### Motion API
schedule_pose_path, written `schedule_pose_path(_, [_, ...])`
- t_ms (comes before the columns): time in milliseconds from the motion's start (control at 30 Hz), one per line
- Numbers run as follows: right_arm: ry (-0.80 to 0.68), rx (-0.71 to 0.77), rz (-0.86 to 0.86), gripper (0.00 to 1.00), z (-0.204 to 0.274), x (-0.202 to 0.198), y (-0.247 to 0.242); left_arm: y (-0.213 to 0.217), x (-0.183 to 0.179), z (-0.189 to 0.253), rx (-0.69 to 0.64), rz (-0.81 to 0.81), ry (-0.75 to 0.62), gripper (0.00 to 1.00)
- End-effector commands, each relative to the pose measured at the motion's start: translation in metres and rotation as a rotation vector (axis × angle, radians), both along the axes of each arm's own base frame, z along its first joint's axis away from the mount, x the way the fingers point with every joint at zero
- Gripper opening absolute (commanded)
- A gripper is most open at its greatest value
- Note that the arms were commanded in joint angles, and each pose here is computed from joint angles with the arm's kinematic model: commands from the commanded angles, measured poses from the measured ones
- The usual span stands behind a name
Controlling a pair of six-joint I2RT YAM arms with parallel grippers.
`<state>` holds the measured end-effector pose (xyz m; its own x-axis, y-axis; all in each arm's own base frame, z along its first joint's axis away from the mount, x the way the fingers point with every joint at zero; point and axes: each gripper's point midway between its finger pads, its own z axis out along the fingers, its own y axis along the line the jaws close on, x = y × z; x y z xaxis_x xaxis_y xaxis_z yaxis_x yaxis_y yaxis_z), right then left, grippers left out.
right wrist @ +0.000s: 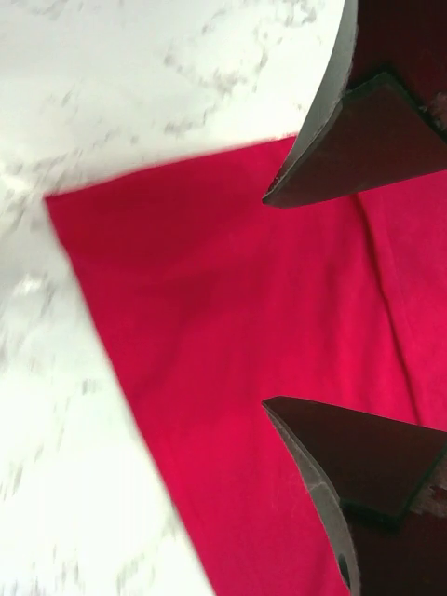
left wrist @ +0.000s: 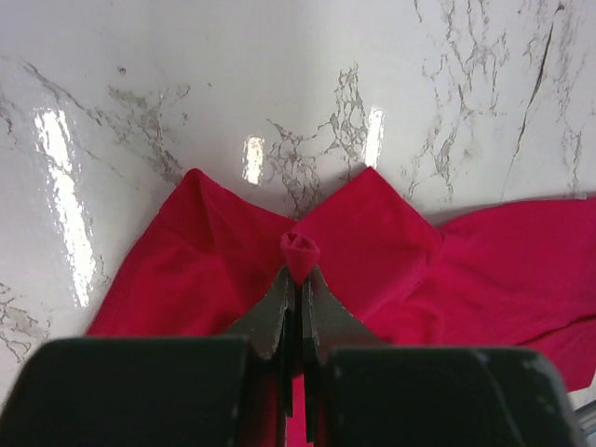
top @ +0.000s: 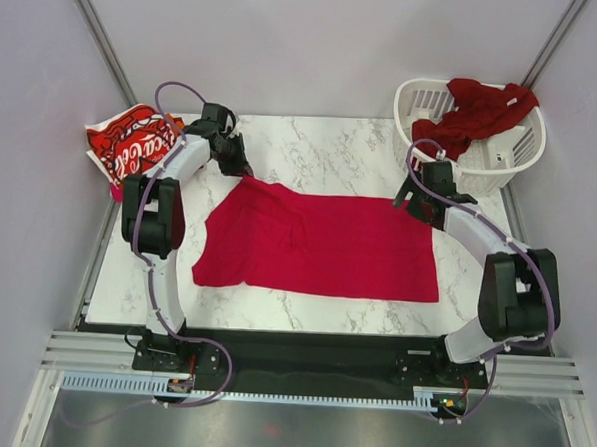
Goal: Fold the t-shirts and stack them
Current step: Fold the tshirt
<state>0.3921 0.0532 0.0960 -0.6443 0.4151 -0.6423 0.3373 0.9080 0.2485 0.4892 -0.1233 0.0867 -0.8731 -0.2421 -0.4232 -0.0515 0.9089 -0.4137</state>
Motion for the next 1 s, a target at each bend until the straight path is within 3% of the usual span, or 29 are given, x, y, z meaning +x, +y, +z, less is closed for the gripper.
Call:
schedule_pose_path(0, [0.017,-0.091,-0.07,0.9,-0.002,0.013,-0.028,0.002,-0.012,0.021,0.021,-0.053,-0.025,0.02])
schedule_pose_path(167, [0.011,-0.11,-0.132,0.82,-0.018,0.032,-0.054,0.0,-0.015,0.02,0.018,-0.062,-0.016,0.02])
schedule_pose_path(633, [-0.022,-0.046,-0.127,0.72,-0.061,0.072,-0.074,-0.011,-0.018,0.014,0.022,-0.083,-0.004,0.02])
schedule_pose_path(967, [0.009,0.031,-0.096,0.6,-0.076,0.06,-0.061,-0.015,-0.019,0.021,0.012,-0.083,-0.012,0.02])
